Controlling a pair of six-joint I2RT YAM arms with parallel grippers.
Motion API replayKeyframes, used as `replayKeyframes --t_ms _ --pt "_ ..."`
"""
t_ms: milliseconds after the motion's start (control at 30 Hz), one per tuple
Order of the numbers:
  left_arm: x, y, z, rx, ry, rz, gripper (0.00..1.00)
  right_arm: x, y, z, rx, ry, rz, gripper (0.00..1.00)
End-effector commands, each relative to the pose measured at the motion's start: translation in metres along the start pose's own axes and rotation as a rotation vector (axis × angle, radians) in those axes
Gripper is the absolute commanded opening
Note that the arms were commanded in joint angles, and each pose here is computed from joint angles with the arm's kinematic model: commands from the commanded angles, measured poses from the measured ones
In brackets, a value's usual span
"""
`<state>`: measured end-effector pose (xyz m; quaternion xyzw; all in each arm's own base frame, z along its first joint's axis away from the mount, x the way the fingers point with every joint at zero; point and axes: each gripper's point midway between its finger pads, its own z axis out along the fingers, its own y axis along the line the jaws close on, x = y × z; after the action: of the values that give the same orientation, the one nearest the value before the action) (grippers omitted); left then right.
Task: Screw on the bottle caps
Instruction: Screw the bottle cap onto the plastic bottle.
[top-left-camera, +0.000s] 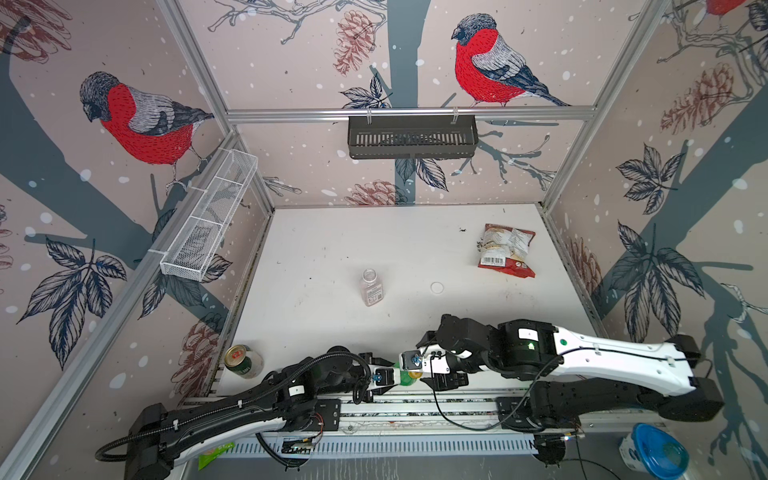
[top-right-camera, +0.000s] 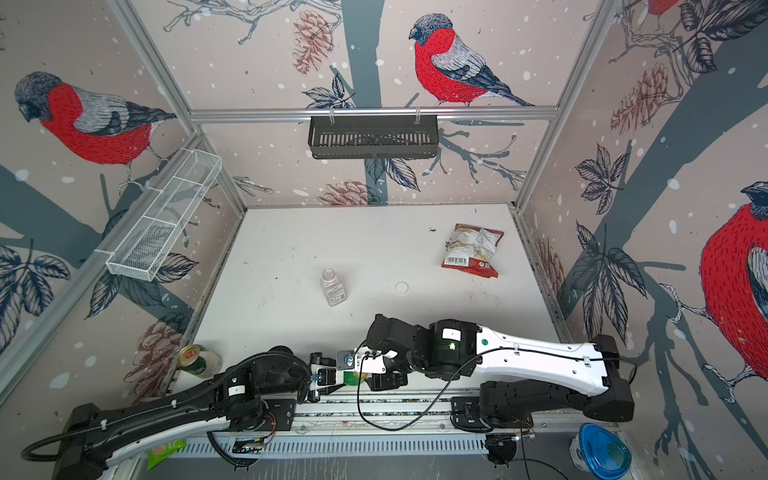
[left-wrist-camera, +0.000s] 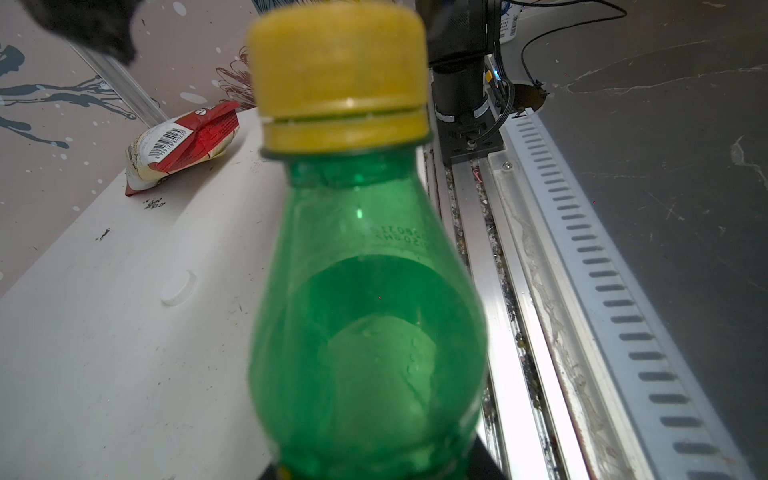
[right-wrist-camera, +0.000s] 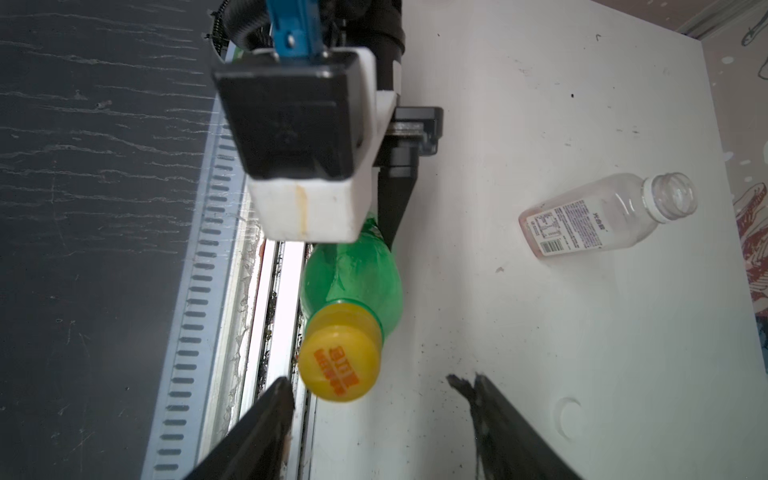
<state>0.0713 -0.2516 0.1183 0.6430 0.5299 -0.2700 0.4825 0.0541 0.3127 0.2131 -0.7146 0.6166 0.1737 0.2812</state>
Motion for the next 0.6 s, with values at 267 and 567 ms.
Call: replayKeyframes --t_ms 267,567 --pt "-0.01 0.003 -0.001 -0.007 -0.034 0.011 0.03 -0.012 0.006 0.016 -0.022 0.0 -0.02 0.51" --pt "-0.01 0.004 -0.001 -0.012 -0.036 0.012 0.03 -0.011 -0.008 0.022 0.058 0.011 0.054 0.28"
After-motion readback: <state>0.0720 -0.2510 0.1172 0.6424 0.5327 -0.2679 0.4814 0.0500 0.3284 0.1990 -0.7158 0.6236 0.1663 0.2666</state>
